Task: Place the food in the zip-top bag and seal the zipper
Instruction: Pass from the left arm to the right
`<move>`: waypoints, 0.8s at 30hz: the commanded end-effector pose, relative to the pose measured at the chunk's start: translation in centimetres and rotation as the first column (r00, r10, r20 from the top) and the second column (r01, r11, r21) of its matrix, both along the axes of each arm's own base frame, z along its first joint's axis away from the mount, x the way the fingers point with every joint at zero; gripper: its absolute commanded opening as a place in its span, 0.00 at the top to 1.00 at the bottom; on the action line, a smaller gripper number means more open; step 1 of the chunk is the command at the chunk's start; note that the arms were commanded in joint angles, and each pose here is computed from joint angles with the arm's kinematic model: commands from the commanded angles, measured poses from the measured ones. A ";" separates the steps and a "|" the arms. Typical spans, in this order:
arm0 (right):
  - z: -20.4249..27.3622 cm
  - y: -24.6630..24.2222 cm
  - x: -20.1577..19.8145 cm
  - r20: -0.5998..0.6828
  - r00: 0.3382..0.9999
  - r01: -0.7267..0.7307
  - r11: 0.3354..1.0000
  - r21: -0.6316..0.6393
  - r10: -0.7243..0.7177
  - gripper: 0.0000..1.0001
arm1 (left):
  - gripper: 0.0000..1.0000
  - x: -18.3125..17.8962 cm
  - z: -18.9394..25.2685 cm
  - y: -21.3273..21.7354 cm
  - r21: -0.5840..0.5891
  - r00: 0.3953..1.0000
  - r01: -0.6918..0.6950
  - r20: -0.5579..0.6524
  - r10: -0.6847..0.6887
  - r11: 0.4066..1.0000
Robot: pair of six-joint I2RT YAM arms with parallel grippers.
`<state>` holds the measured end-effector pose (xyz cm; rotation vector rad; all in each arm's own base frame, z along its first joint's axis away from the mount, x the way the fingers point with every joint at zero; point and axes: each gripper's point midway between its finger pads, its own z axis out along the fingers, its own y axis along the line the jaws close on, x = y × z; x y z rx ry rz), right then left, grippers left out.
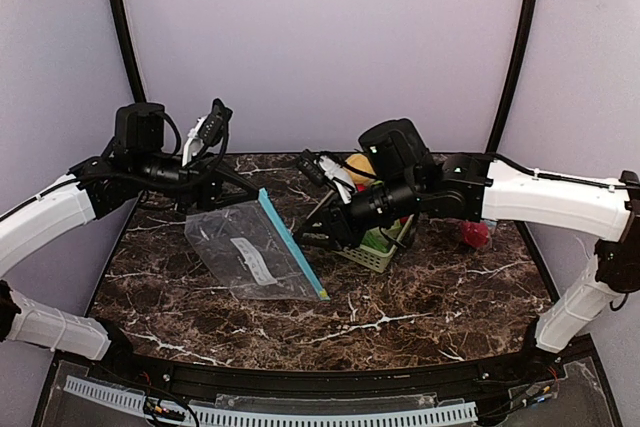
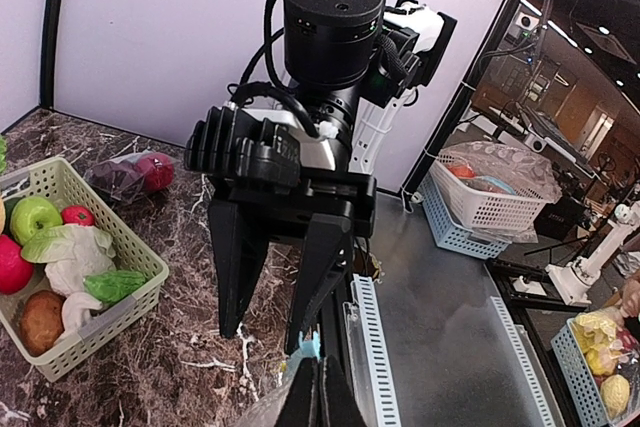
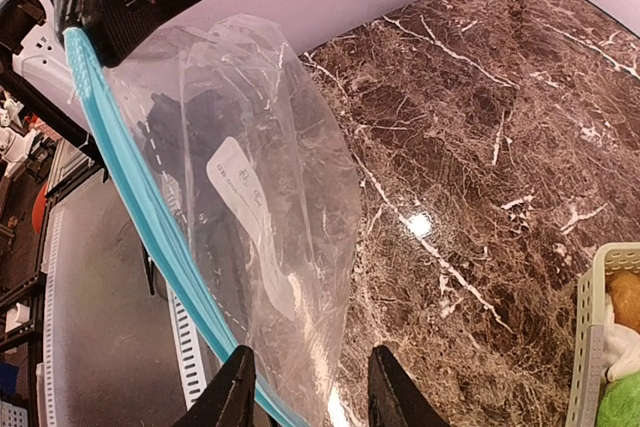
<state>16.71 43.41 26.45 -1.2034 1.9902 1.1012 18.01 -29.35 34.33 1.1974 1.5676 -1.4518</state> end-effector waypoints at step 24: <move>2.3 0.2 -1.3 0.033 0.999 -0.021 0.998 0.060 0.019 0.50 | 0.99 -1.2 0.9 0.3 -0.027 0.999 0.030 0.027 -0.029 0.999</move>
